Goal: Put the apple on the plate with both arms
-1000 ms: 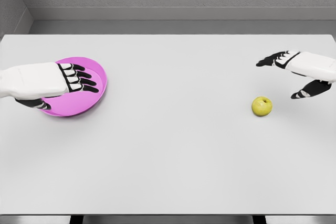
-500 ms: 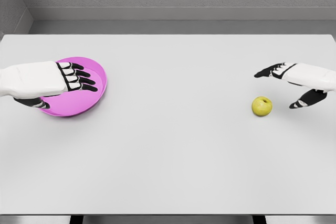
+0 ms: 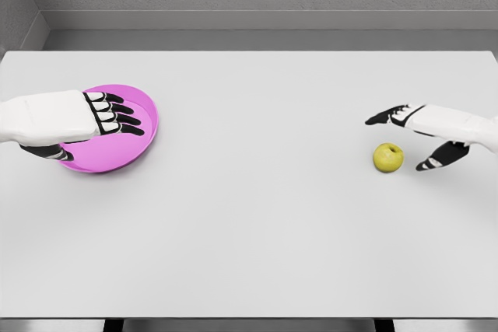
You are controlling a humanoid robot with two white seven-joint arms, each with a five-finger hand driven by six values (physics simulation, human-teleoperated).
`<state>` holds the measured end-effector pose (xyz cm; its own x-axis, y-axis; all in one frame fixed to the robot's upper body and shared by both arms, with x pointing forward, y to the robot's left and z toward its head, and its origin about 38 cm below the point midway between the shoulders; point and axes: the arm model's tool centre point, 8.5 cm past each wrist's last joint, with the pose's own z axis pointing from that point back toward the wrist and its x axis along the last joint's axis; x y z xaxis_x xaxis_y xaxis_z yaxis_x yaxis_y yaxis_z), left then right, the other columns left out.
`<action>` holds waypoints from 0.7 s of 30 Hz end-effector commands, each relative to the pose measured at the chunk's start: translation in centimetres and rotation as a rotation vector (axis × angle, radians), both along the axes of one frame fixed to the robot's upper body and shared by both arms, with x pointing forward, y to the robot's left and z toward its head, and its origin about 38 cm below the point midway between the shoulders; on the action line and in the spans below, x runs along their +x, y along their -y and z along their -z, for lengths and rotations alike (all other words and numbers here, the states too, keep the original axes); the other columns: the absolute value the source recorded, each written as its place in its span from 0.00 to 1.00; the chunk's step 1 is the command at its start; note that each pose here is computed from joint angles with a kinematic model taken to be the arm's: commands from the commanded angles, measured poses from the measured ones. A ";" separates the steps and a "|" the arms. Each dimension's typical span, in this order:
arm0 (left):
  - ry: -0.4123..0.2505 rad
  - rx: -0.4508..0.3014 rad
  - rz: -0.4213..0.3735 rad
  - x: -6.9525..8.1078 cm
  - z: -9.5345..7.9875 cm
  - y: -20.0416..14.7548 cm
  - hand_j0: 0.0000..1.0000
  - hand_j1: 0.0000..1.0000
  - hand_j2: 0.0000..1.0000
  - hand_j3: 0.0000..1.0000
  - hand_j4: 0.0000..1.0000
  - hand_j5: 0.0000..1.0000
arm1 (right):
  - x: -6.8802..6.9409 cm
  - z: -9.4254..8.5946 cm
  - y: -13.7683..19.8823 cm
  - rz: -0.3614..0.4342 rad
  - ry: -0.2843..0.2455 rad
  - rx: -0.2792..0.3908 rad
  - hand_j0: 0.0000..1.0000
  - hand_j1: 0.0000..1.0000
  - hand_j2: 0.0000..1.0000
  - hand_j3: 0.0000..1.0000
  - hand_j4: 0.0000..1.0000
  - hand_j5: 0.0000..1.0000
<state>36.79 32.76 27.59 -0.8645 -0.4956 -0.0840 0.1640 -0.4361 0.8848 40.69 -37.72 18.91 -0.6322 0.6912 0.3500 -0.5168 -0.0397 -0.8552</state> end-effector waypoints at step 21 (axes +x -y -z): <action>0.010 -0.005 -0.009 0.1 -0.4 -0.2 1.00 1.00 1.00 1.00 1.00 1.00 | 0.6 3.3 0.8 0.076 -0.093 0.086 1.00 1.00 1.00 1.00 1.00 1.00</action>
<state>36.89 32.97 27.96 -0.8604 -0.5010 -0.0934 0.1573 -0.4354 0.8864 41.22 -38.37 15.86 -0.5541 0.6998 0.4508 -0.5861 0.0565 -0.8083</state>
